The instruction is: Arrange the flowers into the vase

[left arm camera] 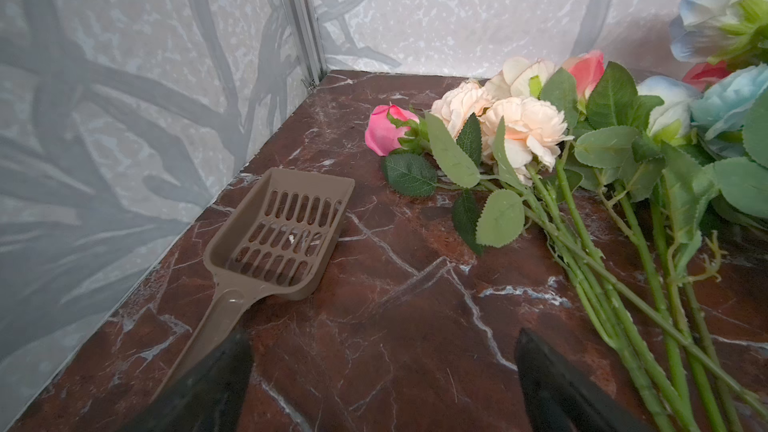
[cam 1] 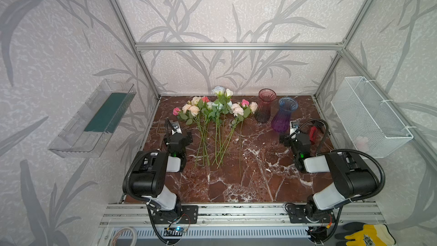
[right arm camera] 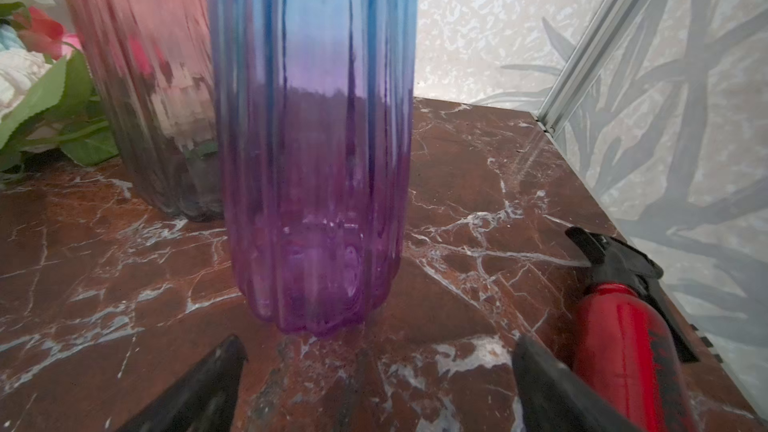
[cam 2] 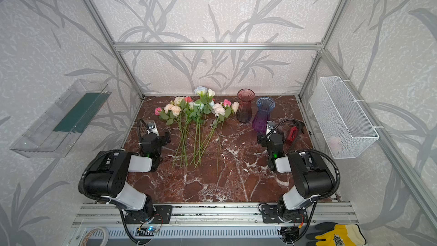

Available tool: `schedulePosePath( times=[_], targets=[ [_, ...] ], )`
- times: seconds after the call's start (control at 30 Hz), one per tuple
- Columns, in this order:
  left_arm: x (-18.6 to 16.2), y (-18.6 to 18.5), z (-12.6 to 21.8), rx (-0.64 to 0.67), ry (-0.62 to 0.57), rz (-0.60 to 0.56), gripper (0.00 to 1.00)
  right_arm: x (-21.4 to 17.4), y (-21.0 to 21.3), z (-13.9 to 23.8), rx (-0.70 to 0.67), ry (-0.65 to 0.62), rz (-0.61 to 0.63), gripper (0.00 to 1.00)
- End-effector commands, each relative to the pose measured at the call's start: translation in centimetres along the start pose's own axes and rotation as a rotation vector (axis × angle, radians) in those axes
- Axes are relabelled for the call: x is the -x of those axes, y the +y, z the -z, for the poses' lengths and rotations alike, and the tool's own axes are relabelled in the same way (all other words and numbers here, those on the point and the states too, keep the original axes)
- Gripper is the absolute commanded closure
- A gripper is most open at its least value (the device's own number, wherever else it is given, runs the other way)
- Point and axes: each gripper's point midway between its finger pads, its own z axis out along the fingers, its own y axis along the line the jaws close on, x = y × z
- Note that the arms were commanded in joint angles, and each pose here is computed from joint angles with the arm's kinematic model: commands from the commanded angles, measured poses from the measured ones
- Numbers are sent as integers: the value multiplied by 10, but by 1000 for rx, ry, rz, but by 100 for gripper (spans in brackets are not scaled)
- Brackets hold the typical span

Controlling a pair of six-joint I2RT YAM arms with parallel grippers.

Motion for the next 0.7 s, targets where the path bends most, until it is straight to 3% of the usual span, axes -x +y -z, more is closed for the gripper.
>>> schedulePosePath(
  times=[0.0,0.17,0.27,0.5,0.57,0.67],
  targets=[
    [17,-1,7,-21,-69,7,1,5,-15,3,-84,-14,-41,1],
    [54,8,40,-1,-95,-10,1,9,-8,16,-50,-89,-12,1],
    [88,4,67,-76,-143,-36,1,21,-9,25,-92,-126,14,1],
    [184,4,135,-194,-260,18,1,88,-12,69,-126,-21,-19,1],
    [211,12,151,-191,-243,119,1,108,-14,92,-139,47,-42,1],
    [240,52,171,-19,-137,346,1,120,-27,133,-159,166,-190,1]
  ],
)
